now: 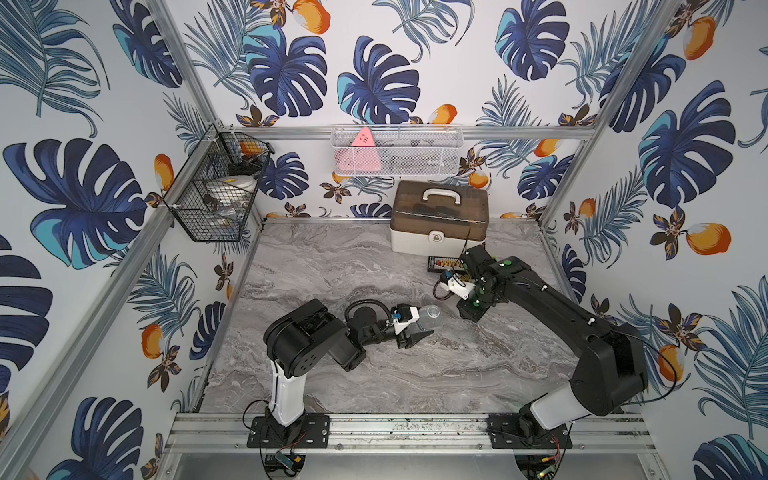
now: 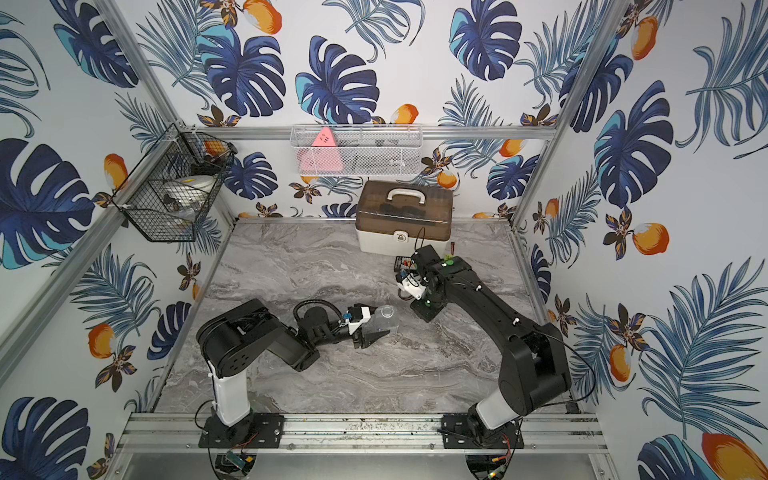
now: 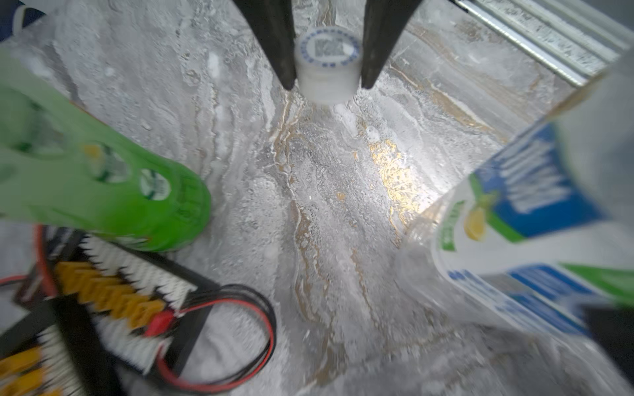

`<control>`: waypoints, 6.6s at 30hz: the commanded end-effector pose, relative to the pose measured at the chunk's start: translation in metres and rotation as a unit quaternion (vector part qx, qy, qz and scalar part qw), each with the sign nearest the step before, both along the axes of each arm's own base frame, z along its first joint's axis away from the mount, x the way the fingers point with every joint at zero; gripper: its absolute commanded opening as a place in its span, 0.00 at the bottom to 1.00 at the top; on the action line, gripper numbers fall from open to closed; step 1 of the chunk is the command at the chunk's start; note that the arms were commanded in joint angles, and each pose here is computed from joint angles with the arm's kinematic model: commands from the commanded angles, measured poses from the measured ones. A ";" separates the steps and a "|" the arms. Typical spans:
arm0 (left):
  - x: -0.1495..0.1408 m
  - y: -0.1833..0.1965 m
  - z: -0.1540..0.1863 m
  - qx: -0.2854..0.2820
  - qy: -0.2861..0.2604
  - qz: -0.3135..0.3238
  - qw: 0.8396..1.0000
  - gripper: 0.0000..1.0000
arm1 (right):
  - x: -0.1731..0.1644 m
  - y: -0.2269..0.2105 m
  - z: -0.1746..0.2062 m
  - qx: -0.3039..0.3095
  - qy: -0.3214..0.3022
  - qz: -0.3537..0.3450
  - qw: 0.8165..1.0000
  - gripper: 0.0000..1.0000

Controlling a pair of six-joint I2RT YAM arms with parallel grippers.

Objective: Screw on the bottle caps
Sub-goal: Screw the bottle cap onto the plastic bottle.

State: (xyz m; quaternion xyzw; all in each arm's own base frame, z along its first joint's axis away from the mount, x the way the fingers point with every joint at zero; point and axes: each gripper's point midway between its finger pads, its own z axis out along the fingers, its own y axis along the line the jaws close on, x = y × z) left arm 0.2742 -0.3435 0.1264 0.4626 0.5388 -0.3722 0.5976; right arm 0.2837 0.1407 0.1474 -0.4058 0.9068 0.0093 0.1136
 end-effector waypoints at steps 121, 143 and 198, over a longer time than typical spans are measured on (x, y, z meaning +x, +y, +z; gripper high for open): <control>-0.021 -0.018 -0.014 0.000 0.024 -0.041 0.999 0.66 | -0.054 0.067 0.059 0.004 0.038 0.046 0.998 0.25; -0.023 -0.019 -0.014 0.006 0.017 -0.044 0.999 0.65 | -0.035 0.074 0.062 0.041 0.053 0.011 0.998 0.19; -0.014 -0.017 -0.019 0.017 0.025 -0.006 1.000 0.63 | -0.047 0.077 0.071 0.131 0.077 -0.018 0.988 0.24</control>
